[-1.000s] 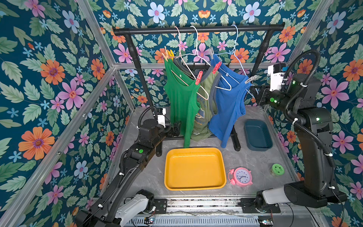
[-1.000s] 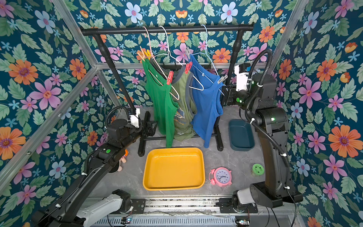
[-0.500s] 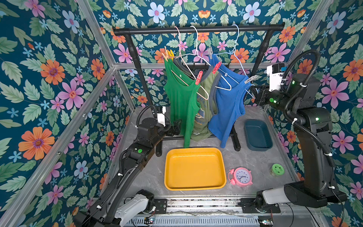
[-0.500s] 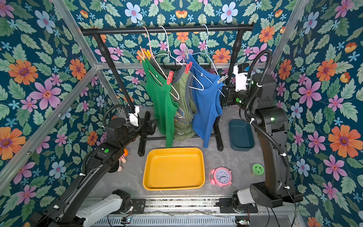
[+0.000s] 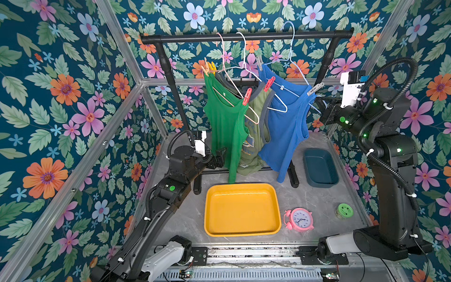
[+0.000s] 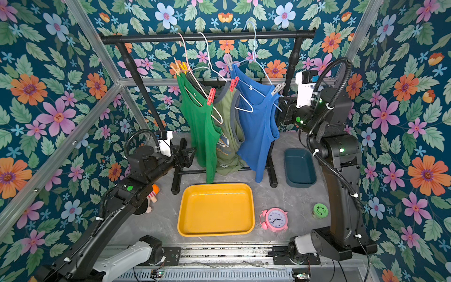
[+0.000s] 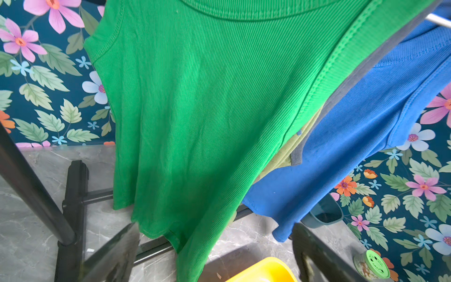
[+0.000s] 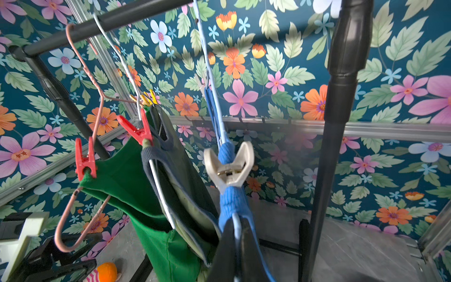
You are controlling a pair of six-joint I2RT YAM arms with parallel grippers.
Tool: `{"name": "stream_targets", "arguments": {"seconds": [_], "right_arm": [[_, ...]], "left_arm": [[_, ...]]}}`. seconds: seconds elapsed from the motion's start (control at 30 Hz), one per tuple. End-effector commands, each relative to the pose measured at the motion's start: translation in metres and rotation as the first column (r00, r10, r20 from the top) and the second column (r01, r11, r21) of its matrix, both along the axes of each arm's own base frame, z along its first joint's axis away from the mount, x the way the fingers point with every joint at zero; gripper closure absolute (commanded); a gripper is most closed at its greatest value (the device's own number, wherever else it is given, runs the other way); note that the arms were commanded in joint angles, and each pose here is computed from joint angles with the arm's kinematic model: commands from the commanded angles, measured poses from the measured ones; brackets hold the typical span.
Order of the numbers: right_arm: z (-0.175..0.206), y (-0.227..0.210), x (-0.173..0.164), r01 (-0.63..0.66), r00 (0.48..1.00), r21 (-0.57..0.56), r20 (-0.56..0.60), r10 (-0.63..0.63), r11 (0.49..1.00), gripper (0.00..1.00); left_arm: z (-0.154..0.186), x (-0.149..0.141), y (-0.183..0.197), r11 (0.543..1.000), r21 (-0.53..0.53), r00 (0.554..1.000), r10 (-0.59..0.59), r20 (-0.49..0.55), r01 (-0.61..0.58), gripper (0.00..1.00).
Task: Remove the clothespins securing tank tops to the hanger
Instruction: Pick up the hanger from the clothesline.
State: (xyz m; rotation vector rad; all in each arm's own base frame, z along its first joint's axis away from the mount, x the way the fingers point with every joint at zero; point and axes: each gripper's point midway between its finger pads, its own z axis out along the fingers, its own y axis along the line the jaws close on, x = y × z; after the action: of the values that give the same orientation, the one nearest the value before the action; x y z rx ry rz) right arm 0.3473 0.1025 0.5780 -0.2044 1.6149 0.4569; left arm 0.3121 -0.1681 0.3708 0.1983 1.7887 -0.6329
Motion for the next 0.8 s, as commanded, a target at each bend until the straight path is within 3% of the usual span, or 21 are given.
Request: {"name": "stream_targets", "arguments": {"seconds": [0.0,0.5,0.77], "right_arm": [[0.024,-0.001,0.002,0.01,0.996,0.03,0.085,-0.012,1.0,1.0],[0.065,-0.017,-0.013,0.078,0.967,0.081,0.238,-0.095,0.994,1.0],[0.072,-0.019,-0.025,0.08,0.964,0.072,0.249,-0.096,0.994,1.0]], "left_arm": [[0.008,-0.002,0.0,1.0,0.006,1.0,-0.005,0.023,0.005,0.0],[0.017,-0.006,0.001,1.0,0.005,0.999,-0.005,0.044,0.005,0.01],[0.027,-0.007,0.001,1.0,0.006,0.998,-0.009,0.067,0.009,0.0]]}}
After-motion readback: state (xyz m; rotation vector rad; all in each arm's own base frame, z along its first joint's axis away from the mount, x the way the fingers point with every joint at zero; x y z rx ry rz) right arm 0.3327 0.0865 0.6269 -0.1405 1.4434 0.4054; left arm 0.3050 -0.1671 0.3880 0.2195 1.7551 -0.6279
